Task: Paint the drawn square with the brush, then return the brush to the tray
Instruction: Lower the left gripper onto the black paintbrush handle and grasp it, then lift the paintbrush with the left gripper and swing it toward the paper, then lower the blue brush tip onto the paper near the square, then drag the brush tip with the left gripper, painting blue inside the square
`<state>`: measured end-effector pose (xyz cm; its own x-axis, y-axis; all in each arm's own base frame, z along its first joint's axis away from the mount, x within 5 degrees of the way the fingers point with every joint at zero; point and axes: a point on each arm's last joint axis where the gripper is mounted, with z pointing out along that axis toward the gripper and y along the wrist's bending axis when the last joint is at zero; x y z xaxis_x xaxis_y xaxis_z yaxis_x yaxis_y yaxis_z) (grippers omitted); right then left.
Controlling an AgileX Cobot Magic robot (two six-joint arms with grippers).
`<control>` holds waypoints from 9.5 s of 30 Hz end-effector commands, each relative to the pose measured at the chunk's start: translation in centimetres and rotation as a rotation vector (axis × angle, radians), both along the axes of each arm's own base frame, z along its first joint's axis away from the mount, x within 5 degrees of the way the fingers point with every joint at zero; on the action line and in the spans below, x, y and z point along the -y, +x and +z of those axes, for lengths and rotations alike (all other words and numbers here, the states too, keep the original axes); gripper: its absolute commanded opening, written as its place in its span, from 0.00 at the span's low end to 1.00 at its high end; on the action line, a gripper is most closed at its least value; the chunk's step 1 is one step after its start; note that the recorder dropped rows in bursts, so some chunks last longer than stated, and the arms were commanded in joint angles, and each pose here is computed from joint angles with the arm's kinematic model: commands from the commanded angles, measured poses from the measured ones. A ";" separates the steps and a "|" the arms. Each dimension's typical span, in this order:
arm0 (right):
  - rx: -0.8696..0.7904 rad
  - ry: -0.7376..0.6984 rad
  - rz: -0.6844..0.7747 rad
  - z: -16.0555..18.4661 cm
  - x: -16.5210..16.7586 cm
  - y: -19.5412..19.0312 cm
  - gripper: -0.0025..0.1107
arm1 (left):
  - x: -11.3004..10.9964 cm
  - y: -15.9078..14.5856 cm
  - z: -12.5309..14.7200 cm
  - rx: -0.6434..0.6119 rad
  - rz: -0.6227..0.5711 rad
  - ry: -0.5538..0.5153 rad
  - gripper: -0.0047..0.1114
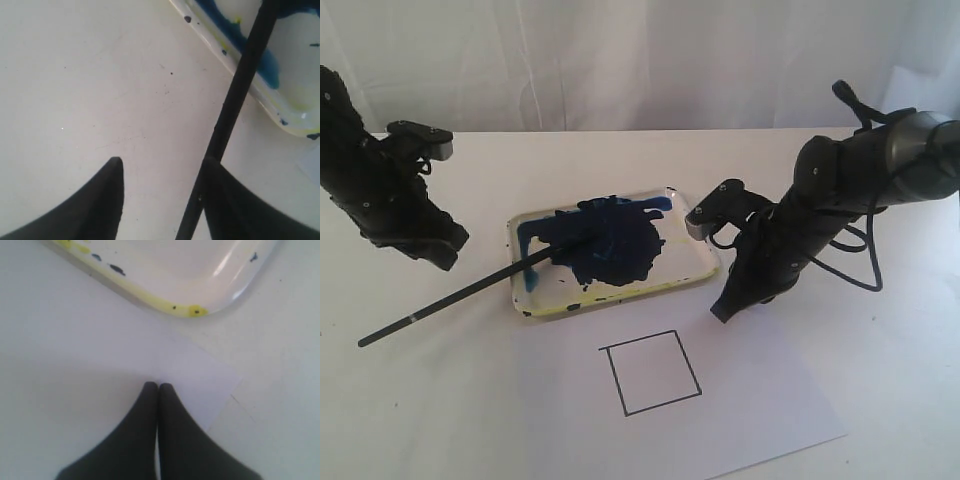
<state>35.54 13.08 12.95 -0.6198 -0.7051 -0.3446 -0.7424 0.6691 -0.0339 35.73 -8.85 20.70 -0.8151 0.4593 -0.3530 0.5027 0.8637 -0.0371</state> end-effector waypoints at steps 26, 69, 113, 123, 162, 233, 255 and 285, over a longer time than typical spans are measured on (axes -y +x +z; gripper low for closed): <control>-0.009 -0.017 0.021 -0.6 0.1 -0.1 0.02 | 2.0 -1.2 -3.6 0.157 -0.092 -0.261 0.49; -0.011 -0.018 0.021 -0.6 0.1 -0.1 0.02 | 1.9 -1.1 -4.8 0.160 -0.200 -0.191 0.04; -0.050 -0.022 0.029 -0.6 0.1 -0.4 0.02 | 6.9 -12.3 8.3 -0.224 -0.545 0.067 0.04; -0.054 -0.023 0.030 -0.7 0.1 -0.5 0.02 | 10.7 -9.6 3.3 -0.330 -0.544 0.046 0.04; -0.046 -0.022 0.029 -0.6 0.1 -0.4 0.02 | 12.1 -8.1 -0.2 -0.364 -0.607 0.017 0.04; -0.038 -0.022 0.028 -0.6 0.1 -0.3 0.02 | 9.9 -9.3 1.5 -0.468 -0.609 0.194 0.04; -0.026 -0.021 0.026 -0.6 0.1 -0.2 0.02 | 9.7 -9.5 0.3 -0.443 -0.622 0.195 0.04; -0.026 -0.021 0.026 -0.6 0.1 -0.2 0.02 | 12.4 -9.6 1.8 -0.349 -0.642 0.157 0.04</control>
